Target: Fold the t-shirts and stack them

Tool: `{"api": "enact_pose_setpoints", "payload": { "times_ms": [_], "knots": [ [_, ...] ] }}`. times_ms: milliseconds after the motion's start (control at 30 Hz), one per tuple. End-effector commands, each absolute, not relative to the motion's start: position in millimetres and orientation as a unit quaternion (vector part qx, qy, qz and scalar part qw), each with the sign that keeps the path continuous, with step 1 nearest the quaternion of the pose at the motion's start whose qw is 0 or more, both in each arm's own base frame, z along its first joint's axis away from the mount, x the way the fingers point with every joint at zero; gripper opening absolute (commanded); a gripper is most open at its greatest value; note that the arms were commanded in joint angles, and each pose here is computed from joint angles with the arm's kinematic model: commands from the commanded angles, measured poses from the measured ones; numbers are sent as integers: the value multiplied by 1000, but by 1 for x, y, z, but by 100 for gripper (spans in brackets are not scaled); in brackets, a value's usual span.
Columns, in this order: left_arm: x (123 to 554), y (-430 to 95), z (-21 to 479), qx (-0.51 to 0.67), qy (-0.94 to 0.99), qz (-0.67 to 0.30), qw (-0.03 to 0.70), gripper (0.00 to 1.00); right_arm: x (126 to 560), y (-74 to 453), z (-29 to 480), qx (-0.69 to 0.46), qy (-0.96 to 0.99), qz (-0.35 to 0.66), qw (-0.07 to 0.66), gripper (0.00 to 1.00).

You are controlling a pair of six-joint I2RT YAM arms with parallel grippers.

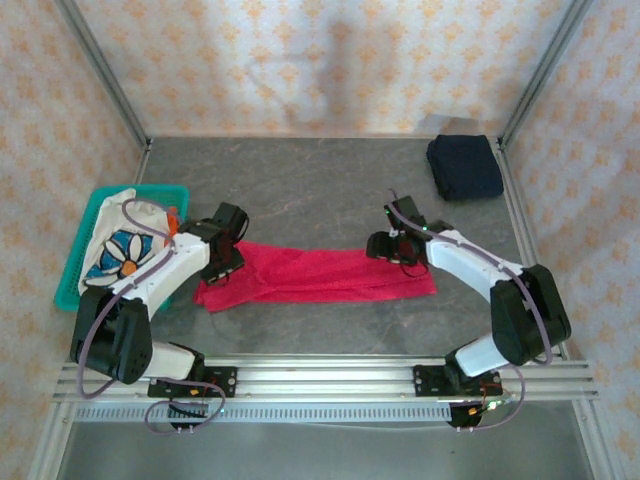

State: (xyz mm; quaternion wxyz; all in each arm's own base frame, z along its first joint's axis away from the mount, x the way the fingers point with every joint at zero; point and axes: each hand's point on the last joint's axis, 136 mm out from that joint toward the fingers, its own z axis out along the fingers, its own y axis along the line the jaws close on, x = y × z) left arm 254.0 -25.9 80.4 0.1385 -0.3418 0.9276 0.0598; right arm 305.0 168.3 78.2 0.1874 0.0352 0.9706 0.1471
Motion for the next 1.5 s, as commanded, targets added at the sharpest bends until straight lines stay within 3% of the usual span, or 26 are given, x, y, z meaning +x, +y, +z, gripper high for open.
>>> {"api": "enact_pose_setpoints", "payload": {
  "times_ms": [0,367,500,667,900,967,1033,1067,1467],
  "knots": [
    [231,1,96,-366,907,120,168,57,315,217,97,-8,954,211,213,65],
    [169,19,78,-467,861,105,172,71,276,371,106,-252,899,293,208,65],
    [166,16,69,-504,843,62,179,70,258,424,98,-323,871,310,202,65],
    [174,11,60,-527,833,18,167,68,255,468,77,-343,863,320,188,57],
    [173,12,60,-522,838,21,159,68,263,492,56,-337,866,327,170,34],
    [174,9,57,-523,838,12,154,68,264,494,55,-336,867,328,167,22],
    [175,4,54,-526,837,-2,149,68,266,493,60,-335,867,325,175,3],
    [177,2,53,-528,836,-10,148,68,269,493,65,-336,866,322,183,0],
    [222,-16,70,-559,795,-121,202,68,279,486,124,-327,848,330,257,0]
  ]
}}
